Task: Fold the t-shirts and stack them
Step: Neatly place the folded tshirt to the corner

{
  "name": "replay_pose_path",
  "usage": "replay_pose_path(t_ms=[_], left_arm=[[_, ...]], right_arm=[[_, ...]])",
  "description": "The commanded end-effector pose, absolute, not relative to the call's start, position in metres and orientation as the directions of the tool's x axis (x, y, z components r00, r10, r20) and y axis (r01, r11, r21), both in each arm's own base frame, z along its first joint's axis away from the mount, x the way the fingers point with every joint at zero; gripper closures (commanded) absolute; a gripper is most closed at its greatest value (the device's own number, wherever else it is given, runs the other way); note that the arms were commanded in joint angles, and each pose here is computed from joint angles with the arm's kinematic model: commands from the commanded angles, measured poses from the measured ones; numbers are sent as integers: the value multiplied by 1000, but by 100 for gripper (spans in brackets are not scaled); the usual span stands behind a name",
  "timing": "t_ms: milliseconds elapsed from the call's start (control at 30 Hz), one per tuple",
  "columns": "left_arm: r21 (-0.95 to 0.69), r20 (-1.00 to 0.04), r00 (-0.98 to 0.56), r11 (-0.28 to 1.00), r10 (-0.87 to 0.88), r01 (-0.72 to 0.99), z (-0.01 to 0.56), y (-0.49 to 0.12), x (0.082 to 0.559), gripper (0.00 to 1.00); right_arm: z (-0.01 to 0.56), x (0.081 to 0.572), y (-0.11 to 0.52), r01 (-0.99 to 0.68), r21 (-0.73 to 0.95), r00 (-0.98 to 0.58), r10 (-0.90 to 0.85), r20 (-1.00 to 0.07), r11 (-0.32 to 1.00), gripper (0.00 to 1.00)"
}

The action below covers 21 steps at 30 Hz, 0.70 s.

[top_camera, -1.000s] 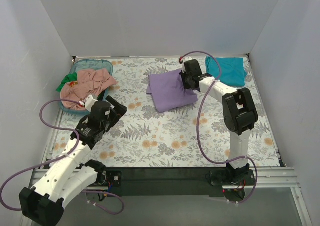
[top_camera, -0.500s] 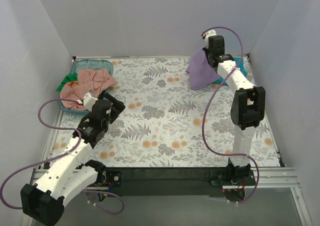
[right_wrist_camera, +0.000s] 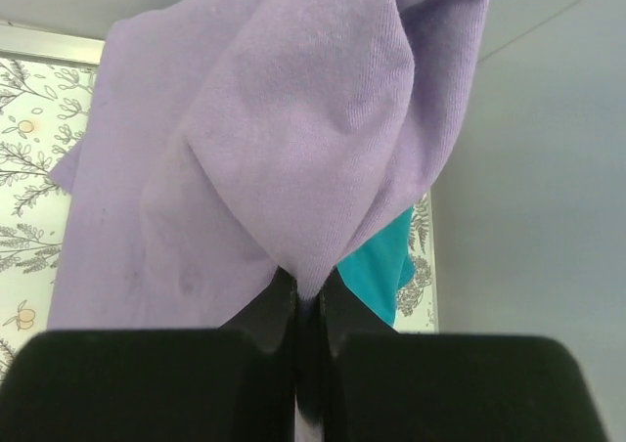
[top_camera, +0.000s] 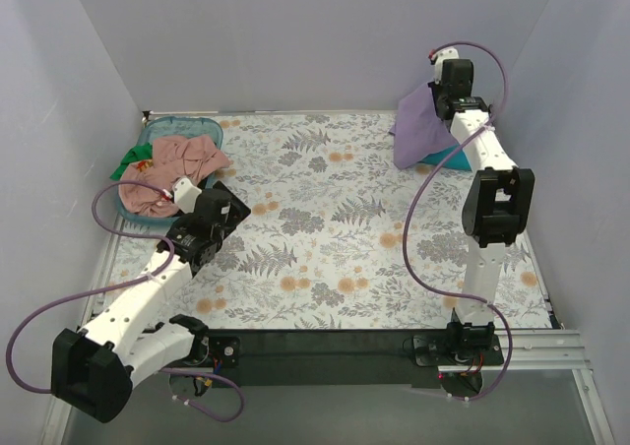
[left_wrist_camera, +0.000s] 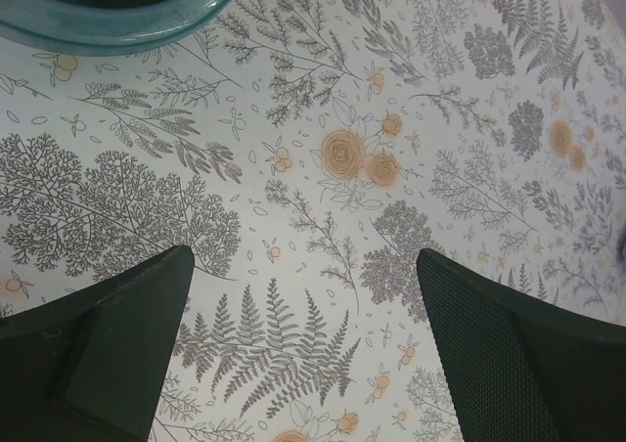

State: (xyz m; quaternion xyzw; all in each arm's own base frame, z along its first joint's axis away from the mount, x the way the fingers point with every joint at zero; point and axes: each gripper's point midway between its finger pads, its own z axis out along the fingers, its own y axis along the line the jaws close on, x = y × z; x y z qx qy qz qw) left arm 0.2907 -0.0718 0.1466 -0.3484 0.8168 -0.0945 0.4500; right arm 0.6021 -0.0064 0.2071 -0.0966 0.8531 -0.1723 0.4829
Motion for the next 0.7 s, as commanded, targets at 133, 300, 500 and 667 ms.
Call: replay_pose_path(t_ms=[133, 300, 500, 667], left_arm=[[-427, -690, -358, 754, -629, -499, 146, -72, 305, 2], [-405, -692, -378, 763, -616, -503, 141, -74, 309, 2], [-390, -695, -384, 767, -608, -509, 141, -75, 313, 2], [-408, -693, -367, 757, -621, -510, 153, -74, 313, 2]], right_arm=[[207, 604, -77, 134, -144, -475, -64, -877, 980, 99], [158, 612, -120, 260, -89, -493, 53, -868, 961, 91], [113, 617, -150, 341, -51, -521, 143, -842, 939, 1], [162, 596, -144, 350, -38, -473, 141, -870, 936, 2]])
